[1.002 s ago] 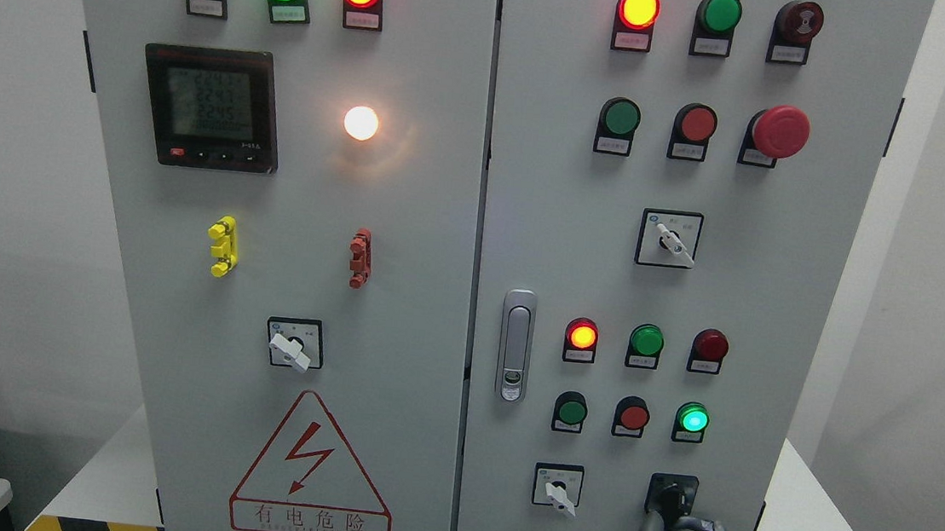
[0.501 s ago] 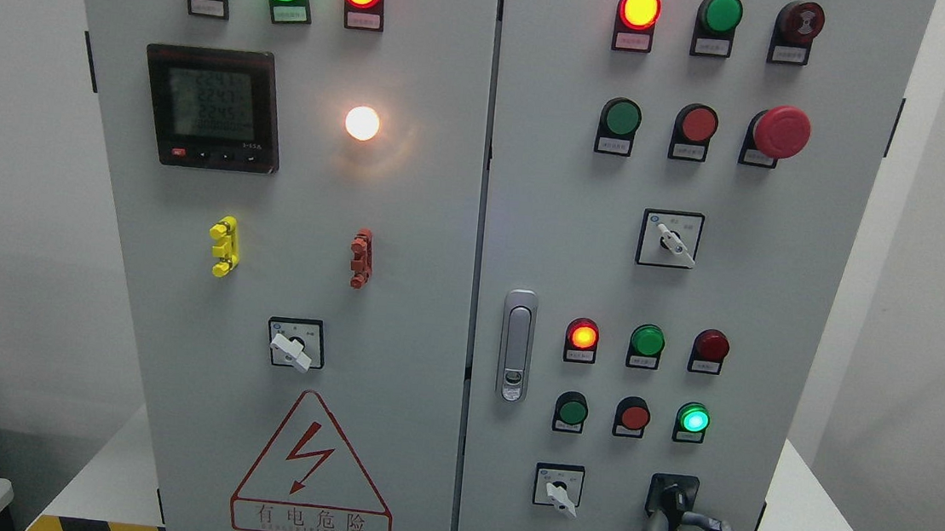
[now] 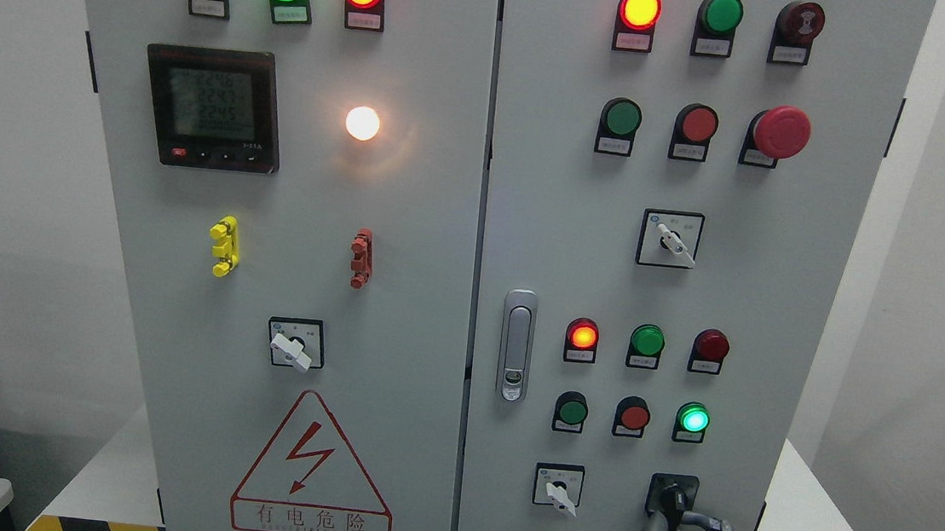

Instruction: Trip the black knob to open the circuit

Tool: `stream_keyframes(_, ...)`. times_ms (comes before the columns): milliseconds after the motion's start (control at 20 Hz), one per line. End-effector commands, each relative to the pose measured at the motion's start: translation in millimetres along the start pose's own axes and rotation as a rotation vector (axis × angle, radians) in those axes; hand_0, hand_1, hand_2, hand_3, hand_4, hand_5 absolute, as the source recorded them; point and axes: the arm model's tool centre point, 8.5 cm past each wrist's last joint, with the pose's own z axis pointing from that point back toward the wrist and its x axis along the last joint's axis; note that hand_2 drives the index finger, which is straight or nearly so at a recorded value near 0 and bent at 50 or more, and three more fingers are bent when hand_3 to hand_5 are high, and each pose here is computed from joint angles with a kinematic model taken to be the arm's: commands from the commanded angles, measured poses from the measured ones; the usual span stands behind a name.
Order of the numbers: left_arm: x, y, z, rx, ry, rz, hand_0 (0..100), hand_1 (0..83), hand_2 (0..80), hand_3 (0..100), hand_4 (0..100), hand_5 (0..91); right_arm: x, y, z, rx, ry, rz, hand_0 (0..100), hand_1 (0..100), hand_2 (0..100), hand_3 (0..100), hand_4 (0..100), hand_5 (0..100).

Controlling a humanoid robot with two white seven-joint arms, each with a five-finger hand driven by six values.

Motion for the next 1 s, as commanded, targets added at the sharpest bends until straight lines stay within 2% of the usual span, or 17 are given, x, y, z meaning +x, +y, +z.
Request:
stream_keyframes(0, 5.1, -0.9, -0.5, -0.005, -0.009, -0.032, 12, 38.9, 0.0, 0, 0, 0.0, -0.7, -3.8, -2.1, 0.002, -0.005, 0.009, 40, 75, 45, 87, 88, 90)
stream_keyframes(701, 5.1, -0.9, -0.5, -0.005, -0.009, -0.032, 12, 38.9, 0.0, 0, 0, 0.0, 1.0, -6.6, -0.5, 0.0, -0.025, 0.013, 42, 76, 36, 86, 87, 90)
stream_keyframes(952, 5.1, -0.9, -0.5, -0.005, -0.009, -0.032, 12, 38.9, 0.0, 0, 0, 0.0, -1.9, -18.5, 5.4, -0.001, -0.045, 0.025, 42, 76, 36, 86, 87, 90)
